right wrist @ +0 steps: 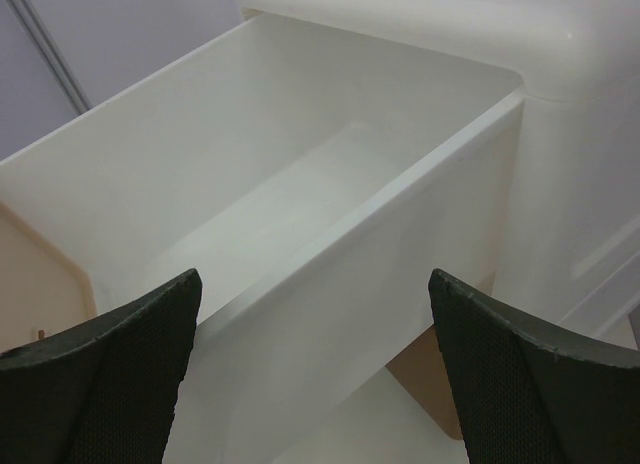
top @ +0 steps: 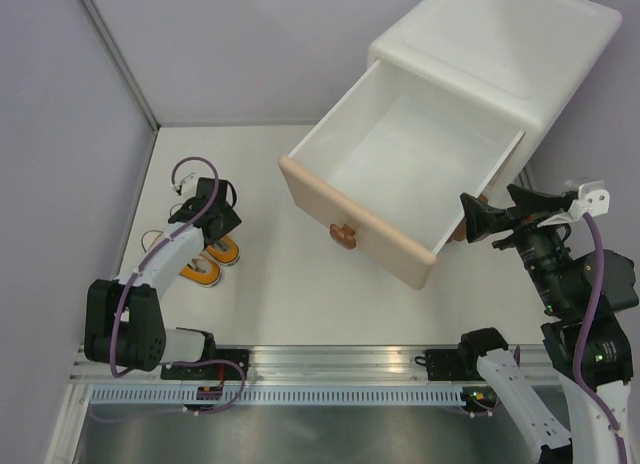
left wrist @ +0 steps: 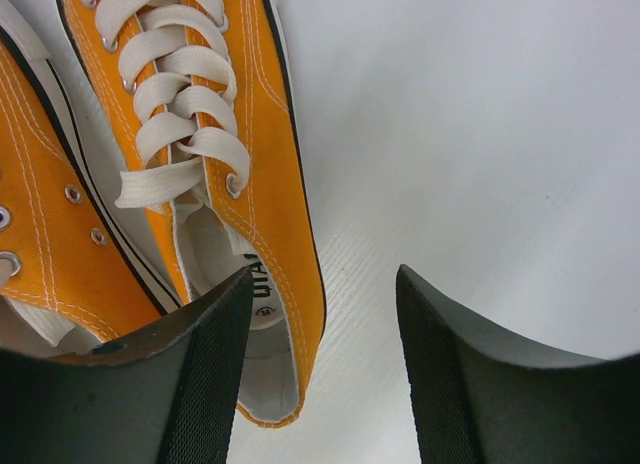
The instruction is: Place and organize the shoes in the shoe cabinet
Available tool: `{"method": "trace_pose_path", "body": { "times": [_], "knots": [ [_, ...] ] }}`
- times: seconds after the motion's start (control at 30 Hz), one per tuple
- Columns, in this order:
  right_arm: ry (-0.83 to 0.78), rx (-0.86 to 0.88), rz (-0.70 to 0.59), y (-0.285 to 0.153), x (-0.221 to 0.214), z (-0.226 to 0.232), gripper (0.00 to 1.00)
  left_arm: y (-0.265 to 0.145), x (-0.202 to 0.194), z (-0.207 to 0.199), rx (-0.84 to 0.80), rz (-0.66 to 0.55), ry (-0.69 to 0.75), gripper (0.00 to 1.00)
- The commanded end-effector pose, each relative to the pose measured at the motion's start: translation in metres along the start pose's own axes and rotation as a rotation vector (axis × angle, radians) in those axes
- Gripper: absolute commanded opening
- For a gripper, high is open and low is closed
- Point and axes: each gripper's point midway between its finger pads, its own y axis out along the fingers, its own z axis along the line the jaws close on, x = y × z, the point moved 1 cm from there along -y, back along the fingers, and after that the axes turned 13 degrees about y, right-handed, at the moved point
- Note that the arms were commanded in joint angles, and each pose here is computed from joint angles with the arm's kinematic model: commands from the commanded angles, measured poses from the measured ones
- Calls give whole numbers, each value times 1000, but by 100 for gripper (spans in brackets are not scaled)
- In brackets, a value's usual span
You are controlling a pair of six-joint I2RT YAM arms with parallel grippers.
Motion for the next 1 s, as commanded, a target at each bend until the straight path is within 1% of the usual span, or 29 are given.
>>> {"method": "trace_pose_path", "body": {
  "times": [0.0, 0.13, 0.2, 0.4, 0.6, 0.7, 0.73, 0.8, 0.9, 0.97],
  "knots": [
    [-19, -31, 82, 0, -24, -11, 98, 8, -15, 5, 34, 50, -32, 63],
    [-24, -35, 85, 0, -25, -12, 98, 21, -31, 6, 65, 107, -41, 56],
    [-26, -38, 83, -1, -25, -12, 98, 26, -34, 5, 67, 116, -39, 52],
    [-30, -43, 92, -1, -29, -14, 98, 37, -38, 0, 63, 130, -36, 48],
    [-31, -43, 99, 1, -31, -15, 98, 45, -39, -3, 71, 144, -19, 35],
    [-31, -41, 98, 1, -31, -14, 98, 46, -40, -3, 68, 149, -14, 22],
    [-32, -41, 100, 1, -31, -15, 98, 46, -40, -3, 67, 148, -12, 12],
    [-32, -40, 102, 0, -32, -14, 98, 44, -36, -3, 59, 137, -1, 3],
    [-32, -39, 99, -1, -30, -14, 98, 37, -28, -5, 41, 115, 14, 2],
    [-31, -37, 93, -2, -27, -12, 98, 26, -14, -6, 22, 70, 28, 2]
  ]
}}
